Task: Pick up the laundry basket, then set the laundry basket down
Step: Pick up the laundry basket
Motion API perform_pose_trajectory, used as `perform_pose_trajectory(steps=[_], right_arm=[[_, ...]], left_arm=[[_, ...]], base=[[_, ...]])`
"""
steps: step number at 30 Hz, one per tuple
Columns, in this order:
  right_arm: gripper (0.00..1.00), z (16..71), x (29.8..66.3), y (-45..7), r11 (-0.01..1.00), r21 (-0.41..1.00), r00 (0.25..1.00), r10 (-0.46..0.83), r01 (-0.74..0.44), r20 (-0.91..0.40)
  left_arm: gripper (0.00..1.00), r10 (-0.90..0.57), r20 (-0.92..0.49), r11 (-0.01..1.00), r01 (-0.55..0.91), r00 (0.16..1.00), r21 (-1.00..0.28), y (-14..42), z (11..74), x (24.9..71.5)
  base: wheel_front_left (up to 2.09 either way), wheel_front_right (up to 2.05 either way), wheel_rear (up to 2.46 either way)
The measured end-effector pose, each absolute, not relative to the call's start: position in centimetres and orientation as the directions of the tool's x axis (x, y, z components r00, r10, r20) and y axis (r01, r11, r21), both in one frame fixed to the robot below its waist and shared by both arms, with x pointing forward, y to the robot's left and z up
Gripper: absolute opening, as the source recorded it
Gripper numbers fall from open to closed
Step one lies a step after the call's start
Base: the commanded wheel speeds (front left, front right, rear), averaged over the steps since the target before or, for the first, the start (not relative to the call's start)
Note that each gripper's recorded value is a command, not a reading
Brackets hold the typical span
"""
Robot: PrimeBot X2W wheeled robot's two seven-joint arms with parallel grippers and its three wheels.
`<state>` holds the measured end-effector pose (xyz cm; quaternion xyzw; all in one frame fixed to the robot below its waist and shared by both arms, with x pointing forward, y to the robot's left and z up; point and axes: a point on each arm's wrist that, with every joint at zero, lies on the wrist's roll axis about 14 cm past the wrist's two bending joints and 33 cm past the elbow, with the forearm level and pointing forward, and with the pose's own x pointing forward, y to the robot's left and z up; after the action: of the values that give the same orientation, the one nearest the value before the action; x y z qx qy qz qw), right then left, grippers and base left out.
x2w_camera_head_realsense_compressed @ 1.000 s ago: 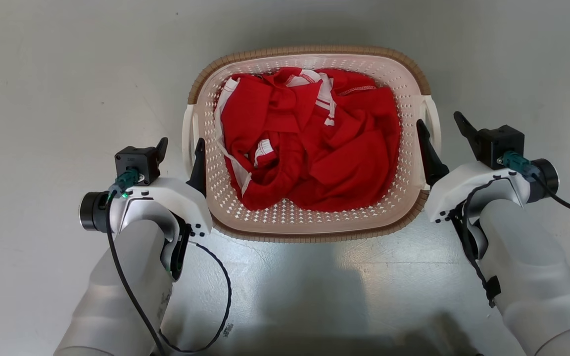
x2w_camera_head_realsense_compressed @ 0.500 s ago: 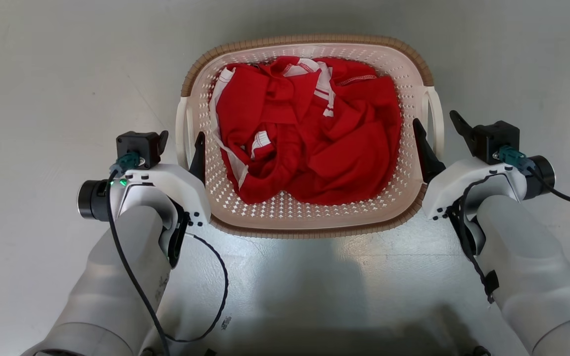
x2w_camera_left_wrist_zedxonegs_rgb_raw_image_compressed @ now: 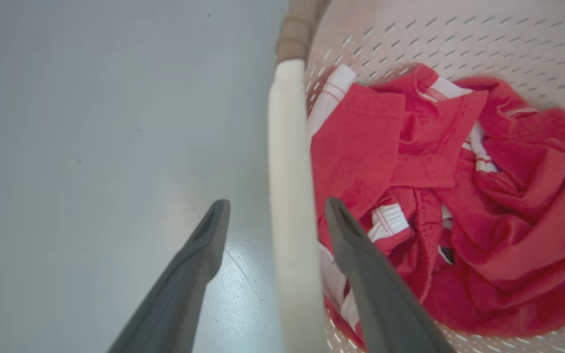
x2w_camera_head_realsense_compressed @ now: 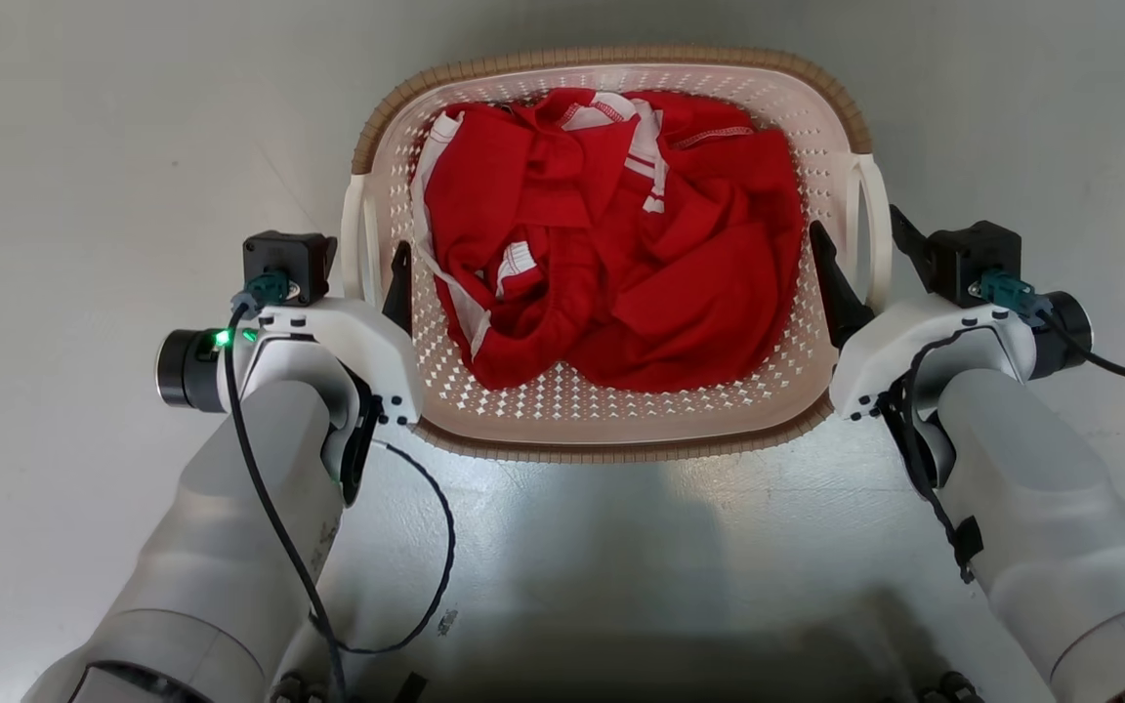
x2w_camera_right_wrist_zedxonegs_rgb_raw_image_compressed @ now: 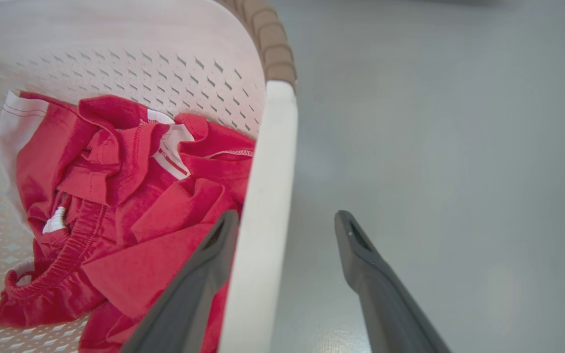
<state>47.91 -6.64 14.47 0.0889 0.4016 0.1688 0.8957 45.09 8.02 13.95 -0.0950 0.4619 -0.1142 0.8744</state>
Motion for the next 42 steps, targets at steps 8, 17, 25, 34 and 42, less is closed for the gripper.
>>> perform_pose_trajectory(steps=[8,17,25,34,42], right_arm=[[1.0,13.8,48.3,-6.0,0.921,0.306,0.608,0.388,-0.241,-0.692],[0.18,12.7,47.5,-5.4,0.916,0.327,0.58,0.4,-0.233,-0.71],[0.0,13.2,48.1,-4.3,0.908,0.356,0.588,0.415,-0.221,-0.694],[0.0,15.2,48.7,-4.6,0.913,0.344,0.608,0.404,-0.22,-0.684],[0.0,17.3,48.5,-5.4,0.922,0.335,0.597,0.381,-0.193,-0.705]], left_arm=[[1.0,-0.288,-0.794,0.957,0.124,0.535,-0.263,8.0,13.4,45.0],[0.4,-0.291,-0.804,0.956,0.131,0.518,-0.262,7.7,12.8,44.7],[0.0,-0.314,-0.794,0.949,0.138,0.52,-0.285,6.7,13.4,44.6],[0.0,-0.338,-0.768,0.941,0.212,0.543,-0.264,6.1,15.5,45.3],[0.0,-0.358,-0.739,0.931,0.278,0.571,-0.236,5.3,18.3,46.0]], base=[[0.0,0.0,0.0],[0.0,0.0,0.0],[0.0,0.0,0.0],[0.0,0.0,0.0],[0.0,0.0,0.0]])
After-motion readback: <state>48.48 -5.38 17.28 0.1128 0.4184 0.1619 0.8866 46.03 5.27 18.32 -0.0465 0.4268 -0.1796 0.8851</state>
